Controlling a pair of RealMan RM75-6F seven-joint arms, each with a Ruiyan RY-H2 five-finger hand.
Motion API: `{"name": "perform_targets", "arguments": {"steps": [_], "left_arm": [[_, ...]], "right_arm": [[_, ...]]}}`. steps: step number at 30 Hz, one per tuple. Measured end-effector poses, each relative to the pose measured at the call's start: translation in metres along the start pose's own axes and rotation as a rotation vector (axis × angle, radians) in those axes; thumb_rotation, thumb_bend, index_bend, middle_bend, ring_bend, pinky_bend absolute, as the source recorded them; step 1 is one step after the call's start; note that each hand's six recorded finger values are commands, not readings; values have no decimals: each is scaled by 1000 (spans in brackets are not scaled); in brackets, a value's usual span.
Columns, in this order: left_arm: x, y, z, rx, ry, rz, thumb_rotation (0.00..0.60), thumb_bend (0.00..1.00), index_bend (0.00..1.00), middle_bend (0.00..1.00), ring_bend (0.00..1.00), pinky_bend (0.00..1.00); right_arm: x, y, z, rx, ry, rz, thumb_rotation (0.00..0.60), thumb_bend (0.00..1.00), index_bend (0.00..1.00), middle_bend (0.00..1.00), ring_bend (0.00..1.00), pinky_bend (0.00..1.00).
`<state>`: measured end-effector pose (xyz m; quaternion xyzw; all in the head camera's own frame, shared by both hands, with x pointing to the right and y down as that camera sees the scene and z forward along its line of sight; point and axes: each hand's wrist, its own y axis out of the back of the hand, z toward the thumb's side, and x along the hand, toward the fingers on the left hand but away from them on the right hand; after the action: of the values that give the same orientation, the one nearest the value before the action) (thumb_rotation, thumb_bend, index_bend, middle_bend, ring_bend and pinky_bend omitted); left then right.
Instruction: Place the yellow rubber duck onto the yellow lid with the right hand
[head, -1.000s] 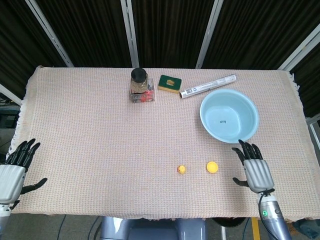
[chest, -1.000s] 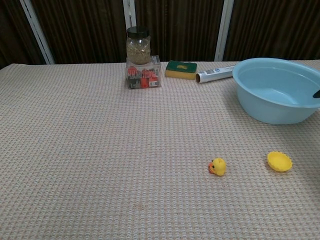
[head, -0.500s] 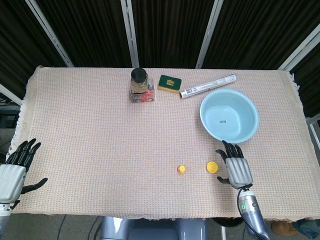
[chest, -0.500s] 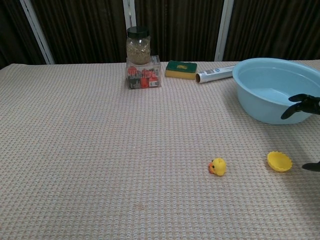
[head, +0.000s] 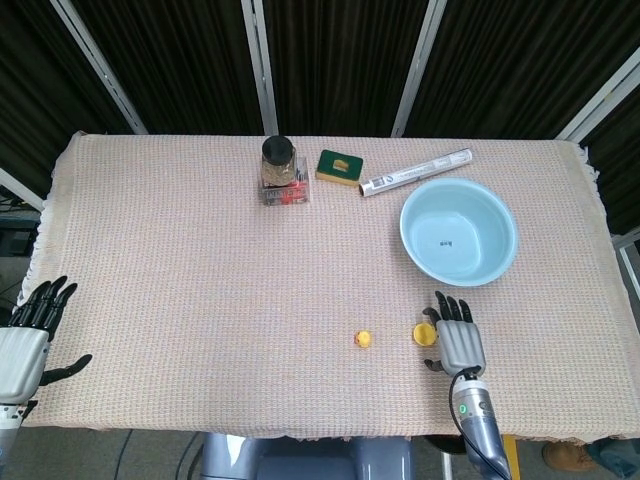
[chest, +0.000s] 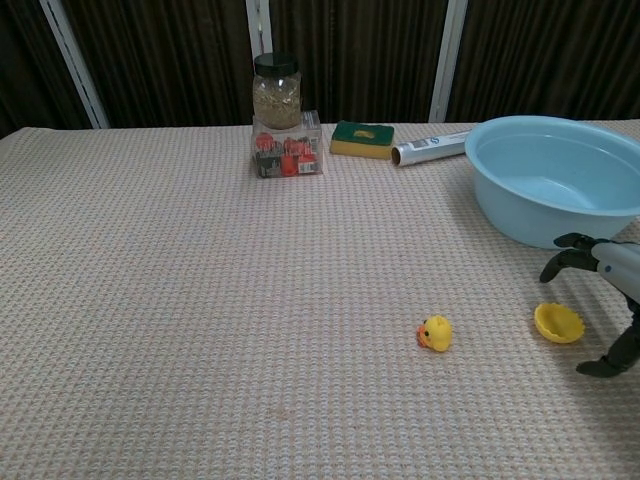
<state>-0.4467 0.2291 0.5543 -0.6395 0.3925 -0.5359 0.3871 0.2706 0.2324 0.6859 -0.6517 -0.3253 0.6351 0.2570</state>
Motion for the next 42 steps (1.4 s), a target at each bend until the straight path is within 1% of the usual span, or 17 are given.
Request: {"name": "perform_targets", "arguments": {"steps": [7, 14, 18, 22, 25, 29, 42], "left_arm": [[1, 0, 0, 3, 2, -2, 600, 0, 0, 0, 0, 217], [2, 0, -2, 3, 6, -5, 600, 0, 0, 0, 0, 217], [2, -1, -5, 1, 23, -8, 600, 0, 0, 0, 0, 217], [4, 0, -13, -22, 61, -3, 600, 0, 0, 0, 0, 217], [5, 2, -19, -12, 84, 4, 600, 0, 0, 0, 0, 217], [5, 4, -21, 8, 90, 24, 600, 0, 0, 0, 0, 216], [6, 2, -23, -1, 105, 18, 600, 0, 0, 0, 0, 216]], "right_arm": [[-6, -3, 13, 10, 7, 4, 600, 72, 253, 0, 0, 0], [-9, 0, 31, 23, 36, -2, 600, 72, 254, 0, 0, 0], [-10, -1, 40, 28, 44, 1, 600, 72, 254, 0, 0, 0], [-12, -1, 47, 26, 44, 1, 600, 72, 254, 0, 0, 0], [-14, -1, 52, 24, 48, 1, 600, 73, 256, 0, 0, 0], [-17, -3, 61, 25, 55, 3, 600, 73, 261, 0, 0, 0], [-21, -13, 77, 11, 69, 0, 600, 83, 298, 0, 0, 0]]}}
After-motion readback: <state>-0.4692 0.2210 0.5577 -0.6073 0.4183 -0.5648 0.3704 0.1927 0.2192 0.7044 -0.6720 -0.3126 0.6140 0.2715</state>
